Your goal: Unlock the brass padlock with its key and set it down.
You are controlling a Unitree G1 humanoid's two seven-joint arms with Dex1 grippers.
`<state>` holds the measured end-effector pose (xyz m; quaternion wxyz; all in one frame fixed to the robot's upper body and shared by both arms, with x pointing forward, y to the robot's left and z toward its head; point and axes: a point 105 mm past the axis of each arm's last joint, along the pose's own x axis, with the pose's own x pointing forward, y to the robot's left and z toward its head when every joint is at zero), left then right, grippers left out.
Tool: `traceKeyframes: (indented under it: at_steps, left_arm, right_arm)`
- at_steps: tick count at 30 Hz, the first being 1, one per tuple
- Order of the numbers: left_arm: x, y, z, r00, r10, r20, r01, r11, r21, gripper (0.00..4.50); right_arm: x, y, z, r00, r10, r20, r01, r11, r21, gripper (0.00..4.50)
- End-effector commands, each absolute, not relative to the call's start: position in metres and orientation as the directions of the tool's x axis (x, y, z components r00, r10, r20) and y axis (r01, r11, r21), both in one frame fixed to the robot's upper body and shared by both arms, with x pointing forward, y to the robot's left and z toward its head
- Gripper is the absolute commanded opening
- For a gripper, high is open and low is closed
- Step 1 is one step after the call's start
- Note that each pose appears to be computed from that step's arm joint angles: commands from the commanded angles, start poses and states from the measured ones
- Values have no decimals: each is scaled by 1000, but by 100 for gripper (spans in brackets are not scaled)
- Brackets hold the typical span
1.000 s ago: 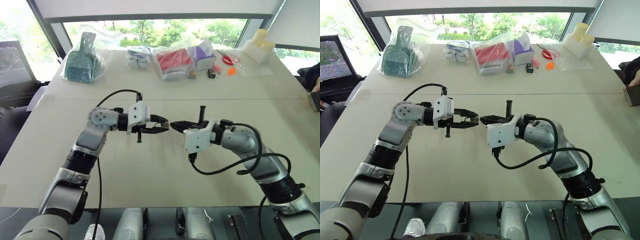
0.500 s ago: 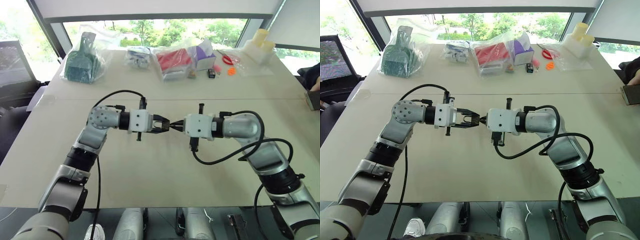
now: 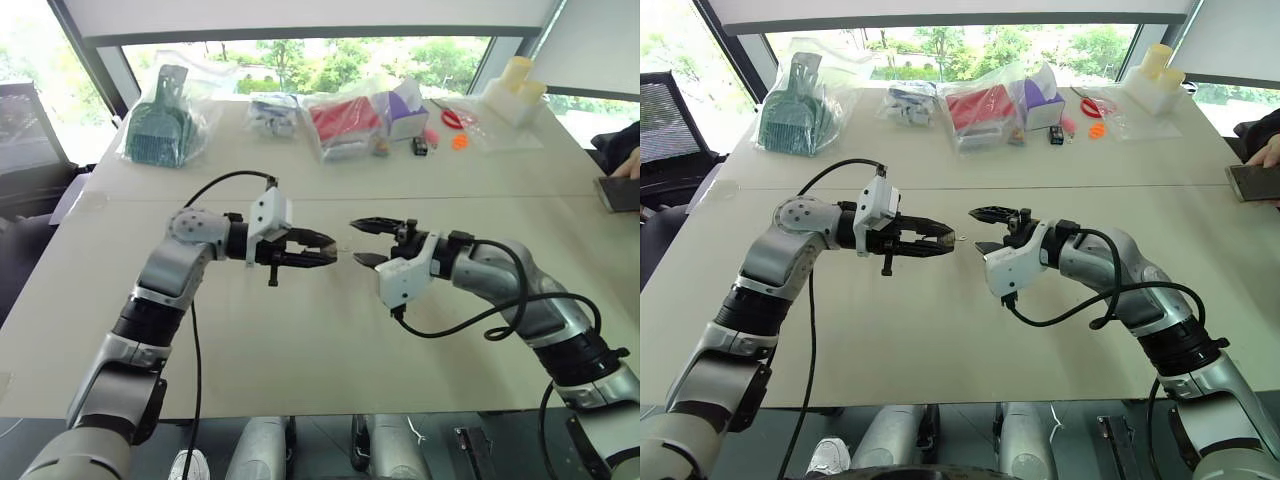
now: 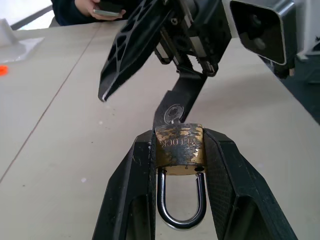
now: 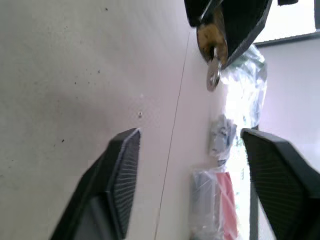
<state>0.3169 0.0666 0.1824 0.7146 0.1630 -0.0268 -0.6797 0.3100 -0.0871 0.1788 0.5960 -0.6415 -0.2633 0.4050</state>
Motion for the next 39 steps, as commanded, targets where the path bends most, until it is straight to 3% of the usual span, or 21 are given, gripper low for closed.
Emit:
traceKeyframes:
  at_steps: [1,11,14,21,31,32,34,38,39]
  left_arm:
    - [319,68,202,72,-987,-146,952,25,304,75]
    - [319,65,201,41,-988,-152,957,-5,289,75]
    - [319,63,202,35,-989,-147,959,-8,285,75]
    - [317,60,202,25,-991,-135,961,-13,276,75]
    - [323,64,199,79,-985,-155,965,37,258,75]
    - [323,66,199,83,-984,-156,967,42,252,177]
    - [324,69,199,94,-983,-158,967,52,251,253]
    - [324,77,206,127,-983,-134,964,91,248,448]
    - [323,79,209,135,-984,-118,964,102,247,448]
  right_arm:
    - [304,-83,199,489,867,-97,-14,-103,-995,448]
    - [300,-68,201,394,915,-86,35,-108,-994,448]
    - [300,-63,201,374,923,-92,39,-115,-993,367]
    - [298,-57,200,343,933,-105,41,-127,-991,10]
    - [300,-58,200,342,933,-113,44,-136,-990,1]
    - [301,-59,199,345,931,-114,42,-137,-990,0]
    - [302,-60,199,353,928,-117,34,-138,-990,0]
    - [306,-64,198,376,919,-116,24,-135,-991,0]
    - [307,-66,198,382,917,-117,21,-135,-991,0]
